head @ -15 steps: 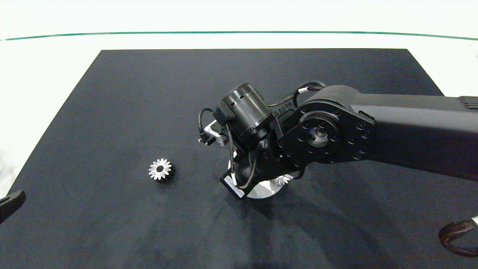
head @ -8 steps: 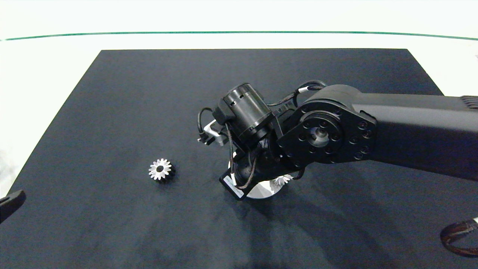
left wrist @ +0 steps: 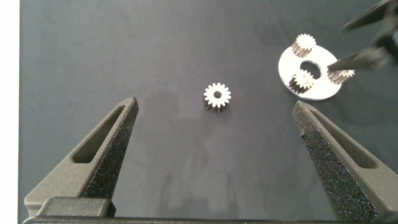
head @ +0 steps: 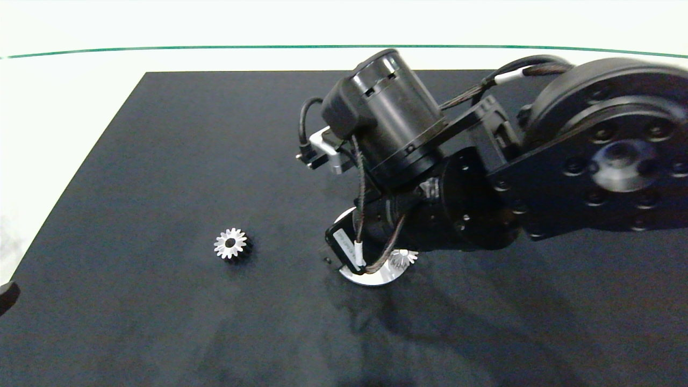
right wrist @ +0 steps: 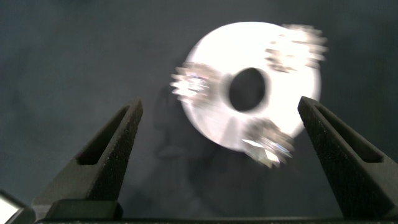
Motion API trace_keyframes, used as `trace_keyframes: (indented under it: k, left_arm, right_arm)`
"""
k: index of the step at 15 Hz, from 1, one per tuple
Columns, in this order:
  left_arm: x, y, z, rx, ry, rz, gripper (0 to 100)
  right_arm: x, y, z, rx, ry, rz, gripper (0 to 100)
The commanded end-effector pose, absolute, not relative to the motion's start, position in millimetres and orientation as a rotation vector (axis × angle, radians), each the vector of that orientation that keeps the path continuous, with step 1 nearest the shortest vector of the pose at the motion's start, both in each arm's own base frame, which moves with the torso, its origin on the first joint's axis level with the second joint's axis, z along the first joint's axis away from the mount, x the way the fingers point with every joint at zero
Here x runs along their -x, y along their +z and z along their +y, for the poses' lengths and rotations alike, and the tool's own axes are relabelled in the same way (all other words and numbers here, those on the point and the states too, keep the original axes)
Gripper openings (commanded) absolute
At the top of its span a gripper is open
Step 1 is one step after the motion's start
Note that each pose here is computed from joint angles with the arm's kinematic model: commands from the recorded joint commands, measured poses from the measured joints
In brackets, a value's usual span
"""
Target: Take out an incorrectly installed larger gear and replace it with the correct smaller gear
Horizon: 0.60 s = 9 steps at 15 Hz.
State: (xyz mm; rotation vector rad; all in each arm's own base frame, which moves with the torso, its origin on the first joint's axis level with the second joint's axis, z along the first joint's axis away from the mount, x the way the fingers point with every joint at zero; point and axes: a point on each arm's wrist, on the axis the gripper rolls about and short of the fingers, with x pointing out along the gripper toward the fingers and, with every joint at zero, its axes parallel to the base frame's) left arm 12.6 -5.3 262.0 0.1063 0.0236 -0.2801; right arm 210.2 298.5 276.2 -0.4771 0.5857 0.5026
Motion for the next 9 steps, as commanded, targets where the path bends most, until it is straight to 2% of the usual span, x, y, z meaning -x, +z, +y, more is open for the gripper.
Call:
trace_keyframes:
  k: [1, 3, 6, 9]
  left_arm:
    - [-6, 262, -4, -0.083, -0.221, 0.004, 100]
    - [-5, 261, -4, -0.081, -0.149, 0.011, 100]
    - [-2, 259, -4, -0.079, -0.123, 0.015, 100]
    - [2, 257, -4, -0.081, -0.071, 0.008, 100]
  right_arm:
    - [-181, 326, 246, 0.342, 0.446, 0.493, 100]
    - [-177, 349, 211, 0.258, 0.385, 0.447, 100]
    - [-168, 372, 159, 0.18, 0.281, 0.386, 100]
    - [-159, 394, 101, 0.113, 0.07, 0.302, 100]
